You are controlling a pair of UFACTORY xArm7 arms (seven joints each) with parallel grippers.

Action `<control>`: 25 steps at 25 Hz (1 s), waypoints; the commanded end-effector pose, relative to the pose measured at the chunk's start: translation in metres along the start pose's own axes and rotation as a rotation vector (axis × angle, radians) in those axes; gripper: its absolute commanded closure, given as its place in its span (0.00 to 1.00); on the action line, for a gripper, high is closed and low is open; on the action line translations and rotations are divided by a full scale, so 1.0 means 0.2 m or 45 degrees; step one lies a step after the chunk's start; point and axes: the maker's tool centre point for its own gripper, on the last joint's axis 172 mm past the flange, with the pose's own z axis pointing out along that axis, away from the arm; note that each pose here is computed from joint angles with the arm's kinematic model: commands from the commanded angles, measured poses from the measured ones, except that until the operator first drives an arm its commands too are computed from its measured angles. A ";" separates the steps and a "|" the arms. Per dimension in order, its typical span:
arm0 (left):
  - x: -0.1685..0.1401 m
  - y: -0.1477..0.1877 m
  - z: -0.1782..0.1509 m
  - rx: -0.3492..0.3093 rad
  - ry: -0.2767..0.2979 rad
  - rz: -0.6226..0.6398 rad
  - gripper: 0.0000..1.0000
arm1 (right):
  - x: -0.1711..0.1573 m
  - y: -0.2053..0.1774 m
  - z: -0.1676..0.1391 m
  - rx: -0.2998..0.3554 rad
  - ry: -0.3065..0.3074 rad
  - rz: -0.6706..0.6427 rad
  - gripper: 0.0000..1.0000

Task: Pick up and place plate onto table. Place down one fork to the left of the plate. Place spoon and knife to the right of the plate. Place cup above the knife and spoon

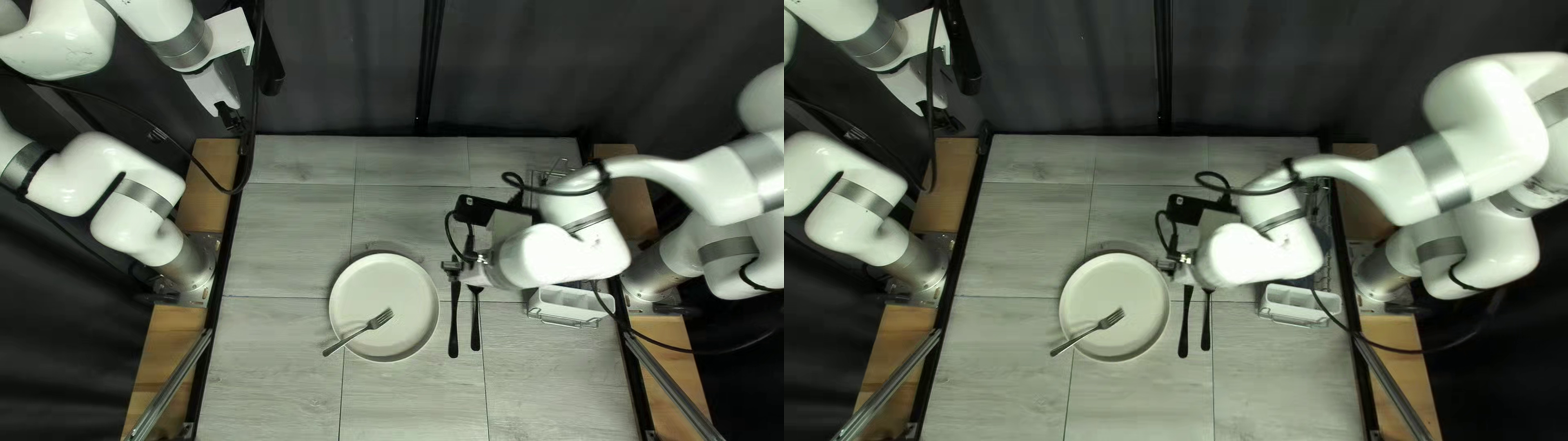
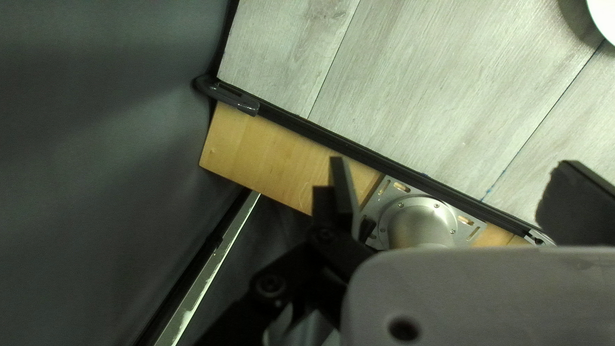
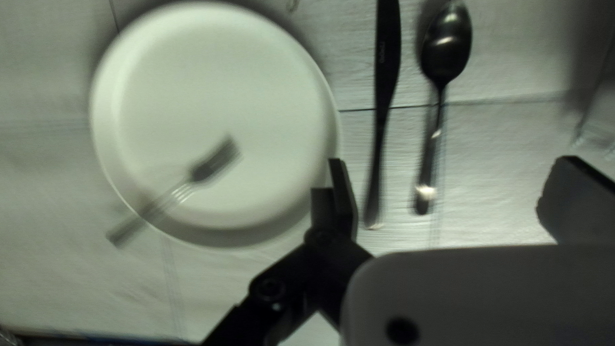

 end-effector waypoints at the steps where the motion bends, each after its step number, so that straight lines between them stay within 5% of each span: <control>1: 0.00 0.00 0.00 0.000 0.000 0.000 0.00 | 0.00 0.01 0.00 0.002 -0.003 -0.010 0.00; 4: 0.00 0.00 0.00 0.000 0.000 0.000 0.00 | 0.01 0.09 -0.04 -0.038 0.021 -0.212 0.00; 7: 0.00 0.00 0.00 0.000 0.000 0.000 0.00 | 0.14 0.22 -0.23 -0.014 0.021 -0.672 0.00; 8: 0.00 0.00 0.00 0.000 0.000 0.000 0.00 | 0.19 0.21 -0.28 0.007 0.007 -0.711 0.00; 17: 0.00 0.00 0.00 0.000 0.000 0.000 0.00 | 0.19 0.21 -0.28 0.007 0.007 -0.711 0.00; 25: 0.00 0.00 0.00 0.000 0.000 0.000 0.00 | 0.40 0.51 -0.47 -0.108 -0.009 -0.929 0.00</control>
